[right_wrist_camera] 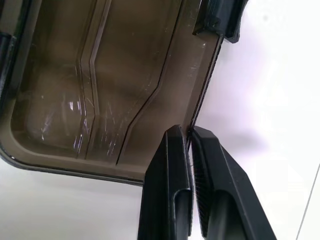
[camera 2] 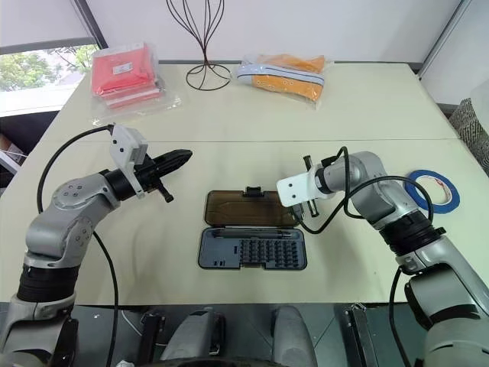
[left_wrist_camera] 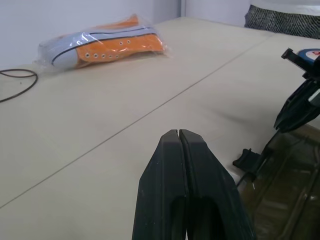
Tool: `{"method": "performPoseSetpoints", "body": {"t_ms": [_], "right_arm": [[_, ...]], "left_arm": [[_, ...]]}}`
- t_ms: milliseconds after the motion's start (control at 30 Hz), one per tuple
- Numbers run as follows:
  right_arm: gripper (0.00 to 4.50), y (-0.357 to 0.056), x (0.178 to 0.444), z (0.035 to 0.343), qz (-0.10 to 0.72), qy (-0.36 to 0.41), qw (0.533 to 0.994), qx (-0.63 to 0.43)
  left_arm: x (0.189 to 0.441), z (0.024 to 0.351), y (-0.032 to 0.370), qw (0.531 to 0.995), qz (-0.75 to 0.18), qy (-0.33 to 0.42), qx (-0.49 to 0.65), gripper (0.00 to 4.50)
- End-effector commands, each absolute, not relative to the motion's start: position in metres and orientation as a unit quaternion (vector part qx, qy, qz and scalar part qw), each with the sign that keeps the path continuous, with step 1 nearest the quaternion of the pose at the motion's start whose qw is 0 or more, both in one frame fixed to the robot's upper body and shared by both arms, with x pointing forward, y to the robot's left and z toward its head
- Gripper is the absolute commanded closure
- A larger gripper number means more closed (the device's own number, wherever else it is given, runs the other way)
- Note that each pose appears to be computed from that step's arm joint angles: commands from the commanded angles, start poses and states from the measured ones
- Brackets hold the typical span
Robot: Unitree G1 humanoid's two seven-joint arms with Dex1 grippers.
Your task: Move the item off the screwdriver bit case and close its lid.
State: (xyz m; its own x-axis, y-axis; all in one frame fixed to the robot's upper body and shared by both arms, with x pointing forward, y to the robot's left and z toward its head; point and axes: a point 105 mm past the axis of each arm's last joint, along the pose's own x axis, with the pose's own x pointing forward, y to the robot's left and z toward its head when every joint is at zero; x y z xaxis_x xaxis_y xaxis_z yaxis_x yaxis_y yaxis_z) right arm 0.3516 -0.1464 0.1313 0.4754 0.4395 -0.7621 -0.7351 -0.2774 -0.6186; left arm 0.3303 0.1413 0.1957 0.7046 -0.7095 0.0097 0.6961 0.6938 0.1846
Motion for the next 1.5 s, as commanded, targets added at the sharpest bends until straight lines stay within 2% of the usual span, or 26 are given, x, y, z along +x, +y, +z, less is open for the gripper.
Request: {"method": "performPoseSetpoints", "body": {"t_ms": [33, 100, 167, 200, 300, 367, 500, 700, 900, 1167, 1400, 1500], "right_arm": [[2.39, -0.148, 0.351, 0.143, 0.489, 0.106, 0.598, -0.626], [1.28, -0.147, 0.352, 0.144, 0.486, 0.102, 0.601, -0.626], [0.35, -0.147, 0.353, 0.145, 0.486, 0.101, 0.600, -0.627], [0.04, -0.146, 0.353, 0.146, 0.485, 0.101, 0.602, -0.626], [0.04, -0.143, 0.349, 0.150, 0.495, 0.096, 0.606, -0.614], [0.04, -0.132, 0.348, 0.166, 0.502, 0.073, 0.655, -0.561], [0.04, -0.123, 0.348, 0.184, 0.502, 0.054, 0.705, -0.498], [0.04, -0.111, 0.350, 0.204, 0.485, 0.018, 0.769, -0.416], [0.04, -0.103, 0.339, 0.205, 0.503, 0.030, 0.785, -0.360], [0.04, -0.112, 0.351, 0.205, 0.467, 0.065, 0.817, -0.332], [0.04, -0.101, 0.352, 0.196, 0.500, 0.101, 0.792, -0.335], [0.04, -0.096, 0.355, 0.174, 0.518, 0.132, 0.776, -0.336]], "left_arm": [[0.329, 0.206, 0.139, 0.915, -0.388, -0.062, 0.095, 4.50], [0.329, 0.205, 0.139, 0.914, -0.390, -0.060, 0.097, 4.50], [0.329, 0.204, 0.139, 0.912, -0.393, -0.057, 0.099, 4.50], [0.328, 0.203, 0.138, 0.911, -0.396, -0.055, 0.099, 4.50], [0.325, 0.198, 0.136, 0.903, -0.416, -0.043, 0.103, 4.50], [0.309, 0.186, 0.123, 0.869, -0.486, -0.011, 0.096, 4.50], [0.278, 0.163, 0.110, 0.797, -0.596, 0.048, 0.088, 4.50], [0.259, 0.140, 0.102, 0.737, -0.664, 0.096, 0.079, 4.50], [0.252, 0.125, 0.098, 0.709, -0.690, 0.120, 0.079, 4.50], [0.254, 0.083, 0.106, 0.699, -0.685, 0.164, 0.123, 4.50], [0.259, 0.064, 0.109, 0.708, -0.674, 0.167, 0.131, 4.50], [0.261, 0.064, 0.108, 0.717, -0.666, 0.161, 0.126, 4.50]]}}
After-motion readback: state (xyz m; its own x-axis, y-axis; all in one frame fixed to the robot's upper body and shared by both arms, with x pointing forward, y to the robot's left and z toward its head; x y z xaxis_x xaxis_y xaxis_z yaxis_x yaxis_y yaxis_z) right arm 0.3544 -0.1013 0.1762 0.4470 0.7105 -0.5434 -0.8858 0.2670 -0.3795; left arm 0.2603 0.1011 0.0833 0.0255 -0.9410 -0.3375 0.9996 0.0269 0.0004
